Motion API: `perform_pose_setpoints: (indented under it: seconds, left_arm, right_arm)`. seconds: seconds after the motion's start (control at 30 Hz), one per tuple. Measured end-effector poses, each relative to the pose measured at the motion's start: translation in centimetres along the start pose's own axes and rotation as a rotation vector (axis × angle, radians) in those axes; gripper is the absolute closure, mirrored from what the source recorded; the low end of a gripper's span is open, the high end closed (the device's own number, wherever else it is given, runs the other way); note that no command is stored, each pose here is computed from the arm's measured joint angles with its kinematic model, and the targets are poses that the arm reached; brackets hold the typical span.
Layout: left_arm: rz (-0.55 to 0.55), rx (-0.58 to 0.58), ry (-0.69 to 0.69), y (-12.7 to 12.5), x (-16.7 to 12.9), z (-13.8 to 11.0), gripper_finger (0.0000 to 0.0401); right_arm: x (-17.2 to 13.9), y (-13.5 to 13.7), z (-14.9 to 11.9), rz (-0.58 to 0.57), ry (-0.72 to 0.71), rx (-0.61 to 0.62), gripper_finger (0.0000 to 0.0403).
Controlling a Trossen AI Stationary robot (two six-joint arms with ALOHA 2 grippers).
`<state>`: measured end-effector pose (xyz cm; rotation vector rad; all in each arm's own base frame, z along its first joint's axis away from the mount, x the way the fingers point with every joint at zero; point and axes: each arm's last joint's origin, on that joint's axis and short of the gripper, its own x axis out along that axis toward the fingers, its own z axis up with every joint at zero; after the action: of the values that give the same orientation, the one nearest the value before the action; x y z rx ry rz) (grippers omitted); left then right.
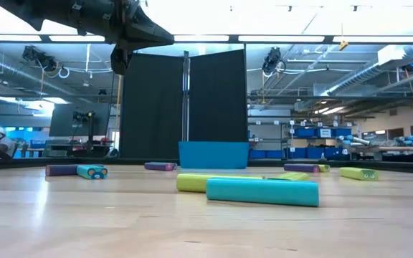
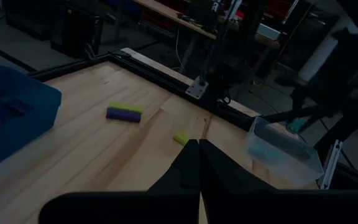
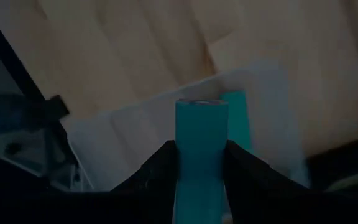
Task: Sort blocks
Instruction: Put the sky blue block into the white bin
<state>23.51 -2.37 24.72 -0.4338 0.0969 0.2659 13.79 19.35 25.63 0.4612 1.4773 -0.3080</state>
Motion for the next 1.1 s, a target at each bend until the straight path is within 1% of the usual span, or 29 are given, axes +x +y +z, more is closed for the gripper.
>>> perform_pose_setpoints:
  seconds: [0.17,0.3,0.43,0.53,0.7,0.87,1.0,1.1]
  left_arm:
    - [0.000,-0.009,-0.004,0.4,0.2,0.2,0.0397]
    - [0.001,-0.012,-0.005,0.6,0.3,0.4,0.0397]
    - [0.001,-0.013,-0.005,0.7,0.3,0.4,0.0397]
    - [-0.002,-0.013,-0.005,0.6,0.3,0.6,0.0397]
    - [-0.009,-0.004,-0.019,0.4,0.4,1.1,0.0397]
    - [-0.005,0.007,-0.014,0.2,0.4,1.3,0.0397]
    - [-0.012,0.006,-0.018,0.0,0.5,1.7,0.0397]
    - [-0.015,0.006,-0.024,-0.1,0.5,1.9,0.0397]
  right_arm:
    - [2.2,2.5,-1.4,0.044,0.013,0.064,0.0290]
    - [4.4,4.2,-1.9,0.048,0.019,0.115,0.0290]
    - [6.3,5.0,-2.5,0.006,0.027,0.182,0.0290]
    - [6.8,5.2,-2.9,-0.014,0.027,0.250,0.0290]
    - [7.5,4.6,-3.1,-0.032,0.020,0.300,0.0290]
    - [8.6,3.0,-3.1,-0.052,0.019,0.293,0.0290]
    - [9.8,2.1,-3.1,0.022,0.032,0.293,0.0290]
    - [10.8,1.3,-3.2,0.044,0.035,0.293,0.0290]
